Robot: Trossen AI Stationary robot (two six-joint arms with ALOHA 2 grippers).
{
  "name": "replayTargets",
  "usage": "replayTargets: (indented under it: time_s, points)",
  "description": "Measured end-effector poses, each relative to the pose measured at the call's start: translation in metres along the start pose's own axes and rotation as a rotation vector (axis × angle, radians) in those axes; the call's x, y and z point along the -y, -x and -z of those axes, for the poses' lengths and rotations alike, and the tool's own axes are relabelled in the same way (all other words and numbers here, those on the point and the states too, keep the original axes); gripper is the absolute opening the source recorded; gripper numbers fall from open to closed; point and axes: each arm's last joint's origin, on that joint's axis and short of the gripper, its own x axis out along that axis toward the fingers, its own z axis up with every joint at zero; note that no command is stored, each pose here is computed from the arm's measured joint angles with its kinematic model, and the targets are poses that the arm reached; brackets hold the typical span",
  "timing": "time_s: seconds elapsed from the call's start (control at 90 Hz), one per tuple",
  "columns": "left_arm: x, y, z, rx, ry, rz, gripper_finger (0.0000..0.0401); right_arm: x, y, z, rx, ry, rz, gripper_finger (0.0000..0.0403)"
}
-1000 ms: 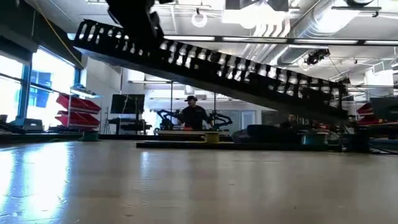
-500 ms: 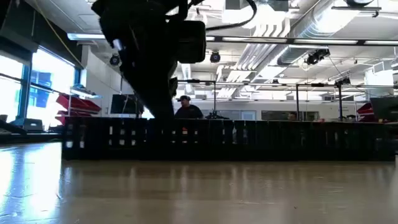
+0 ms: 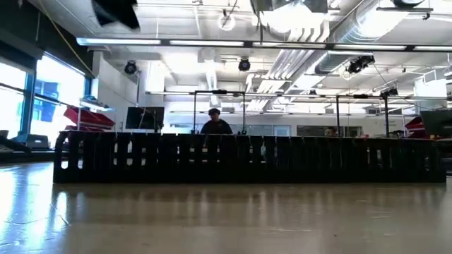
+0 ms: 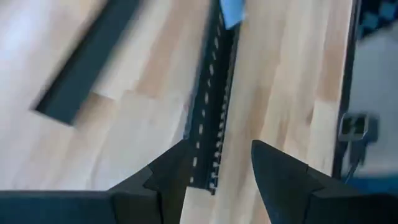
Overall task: Ziptie cables
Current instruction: Put the ziptied cables into the black cable duct
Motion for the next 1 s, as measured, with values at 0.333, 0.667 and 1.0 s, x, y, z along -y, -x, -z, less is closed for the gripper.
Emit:
replayTargets:
  time_s: [0.333,0.667,1.0]
  points:
    - [-0.006,0.005,-0.023,0.487,0.216,-0.289,0.022,-0.002,-0.002,-0.026,0.182,-0.077,-0.104,0.0031]
    - [-0.002,-0.012,-0.077,0.732,0.157,-0.181,0.0312,-0.009,0.0,-0.03,0.236,-0.097,-0.17,0.0031]
    - [0.001,-0.036,-0.1,0.93,0.24,-0.256,0.0322,-0.015,0.001,-0.026,0.232,-0.054,-0.187,0.0031]
